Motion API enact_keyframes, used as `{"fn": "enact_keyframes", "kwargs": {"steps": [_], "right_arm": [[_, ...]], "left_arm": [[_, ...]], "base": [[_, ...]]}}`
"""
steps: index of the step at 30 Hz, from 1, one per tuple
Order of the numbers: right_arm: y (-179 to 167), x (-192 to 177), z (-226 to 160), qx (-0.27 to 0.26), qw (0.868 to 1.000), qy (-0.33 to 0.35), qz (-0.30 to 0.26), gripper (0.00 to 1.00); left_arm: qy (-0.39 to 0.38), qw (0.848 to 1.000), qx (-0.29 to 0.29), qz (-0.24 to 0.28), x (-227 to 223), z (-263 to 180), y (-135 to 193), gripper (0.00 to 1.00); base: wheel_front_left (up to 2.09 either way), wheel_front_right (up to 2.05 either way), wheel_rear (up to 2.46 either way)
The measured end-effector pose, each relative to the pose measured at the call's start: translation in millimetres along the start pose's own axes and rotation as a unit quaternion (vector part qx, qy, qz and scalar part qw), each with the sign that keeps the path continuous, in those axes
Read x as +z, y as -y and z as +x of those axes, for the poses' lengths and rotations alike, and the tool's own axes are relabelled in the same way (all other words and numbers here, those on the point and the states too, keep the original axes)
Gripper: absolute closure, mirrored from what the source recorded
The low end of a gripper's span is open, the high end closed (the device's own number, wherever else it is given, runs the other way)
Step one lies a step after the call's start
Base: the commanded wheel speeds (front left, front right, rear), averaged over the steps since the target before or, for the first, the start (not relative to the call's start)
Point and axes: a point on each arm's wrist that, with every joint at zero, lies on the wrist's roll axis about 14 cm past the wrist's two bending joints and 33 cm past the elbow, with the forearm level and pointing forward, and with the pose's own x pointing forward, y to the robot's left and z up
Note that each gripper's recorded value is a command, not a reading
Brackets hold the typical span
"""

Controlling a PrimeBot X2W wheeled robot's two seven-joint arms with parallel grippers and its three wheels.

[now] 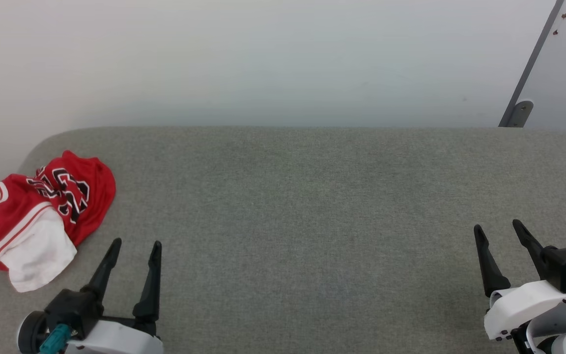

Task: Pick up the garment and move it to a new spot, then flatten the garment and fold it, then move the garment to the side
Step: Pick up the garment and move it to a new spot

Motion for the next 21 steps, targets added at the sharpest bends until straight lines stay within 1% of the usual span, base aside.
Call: {"fn": "enact_keyframes", "kwargs": {"steps": [7,11,16,21], "right_arm": [[-5.0,2.7,2.2,0.007,1.000,0.004,0.000,0.00],[-15.9,1.5,5.5,0.023,1.000,0.002,0.000,0.00],[-43.6,4.8,14.5,0.062,0.998,0.004,0.003,0.00],[-82.7,7.7,22.0,0.117,0.993,0.006,0.007,0.00]], "left_arm": [[-0.003,1.000,0.016,-0.008,-1.6,-5.3,-8.2,0.00],[-0.002,0.999,0.049,-0.015,1.1,-14.3,-26.0,0.00],[0.002,0.995,0.098,-0.022,7.3,-32.4,-52.7,0.00],[0.004,0.988,0.153,-0.024,13.9,-60.3,-80.9,0.00]], "base": [[0.00,0.00,0.00],[0.00,0.00,0.00],[0.00,0.00,0.00],[0.00,0.00,0.00]]}}
